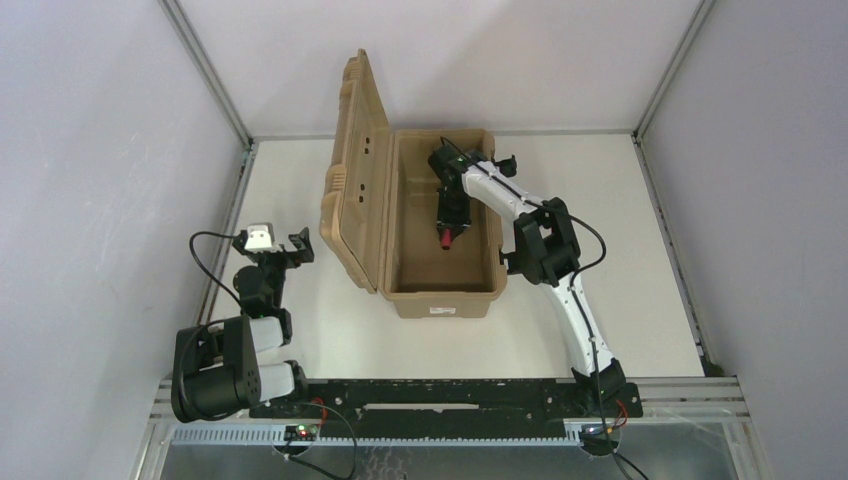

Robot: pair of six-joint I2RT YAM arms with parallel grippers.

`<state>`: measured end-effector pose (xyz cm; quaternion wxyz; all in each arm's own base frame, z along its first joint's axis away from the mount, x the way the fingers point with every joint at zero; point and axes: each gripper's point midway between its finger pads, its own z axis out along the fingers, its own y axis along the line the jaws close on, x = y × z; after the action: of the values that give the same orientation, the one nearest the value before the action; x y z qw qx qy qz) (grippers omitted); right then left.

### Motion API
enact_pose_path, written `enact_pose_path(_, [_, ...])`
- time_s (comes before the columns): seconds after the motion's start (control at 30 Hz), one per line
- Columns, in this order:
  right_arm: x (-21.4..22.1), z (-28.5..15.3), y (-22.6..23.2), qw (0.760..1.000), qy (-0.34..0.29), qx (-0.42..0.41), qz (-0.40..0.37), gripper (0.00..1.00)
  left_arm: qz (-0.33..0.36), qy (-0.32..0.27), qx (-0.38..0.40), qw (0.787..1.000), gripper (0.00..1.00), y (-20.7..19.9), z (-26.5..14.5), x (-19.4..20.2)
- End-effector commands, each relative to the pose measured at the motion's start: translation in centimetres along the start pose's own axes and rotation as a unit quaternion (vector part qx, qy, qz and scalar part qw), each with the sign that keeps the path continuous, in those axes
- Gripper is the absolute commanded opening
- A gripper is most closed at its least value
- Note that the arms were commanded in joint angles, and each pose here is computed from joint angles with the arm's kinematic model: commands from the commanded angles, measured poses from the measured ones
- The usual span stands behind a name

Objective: Put the screwdriver in the bin
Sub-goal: Place the screwdriver in the bin, then reset both arms

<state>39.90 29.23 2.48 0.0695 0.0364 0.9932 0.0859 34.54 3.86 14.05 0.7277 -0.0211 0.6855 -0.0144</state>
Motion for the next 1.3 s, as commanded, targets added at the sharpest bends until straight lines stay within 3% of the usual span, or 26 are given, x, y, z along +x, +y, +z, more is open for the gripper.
enact_pose_path(0.0, [-0.3,0.2,0.5,1.000,-0.007,0.000,-0.006,0.33,0.001,-0.010,0.003,1.000,1.00,-0.2,-0.3,-0.3])
enact_pose_path(0.33, [-1.4,-3.9,1.7,0.998,-0.042,-0.030,-0.019,0.54,0.000,-0.010,0.002,1.000,1.00,-0.2,-0.3,-0.3])
enact_pose_path(0.63, [-3.0,-9.5,3.6,0.992,-0.098,-0.071,-0.035,0.59,0.000,-0.010,0.004,1.000,1.00,-0.2,-0.3,-0.3])
enact_pose_path(0.93, [-5.6,-17.2,4.5,0.970,-0.205,-0.099,-0.085,0.67,0.000,-0.010,0.003,1.000,1.00,-0.2,-0.3,-0.3])
enact_pose_path(1.27, [-9.4,-26.3,-0.6,0.930,-0.345,-0.045,-0.115,0.84,0.000,-0.011,0.003,1.000,1.00,-0.2,-0.3,-0.3])
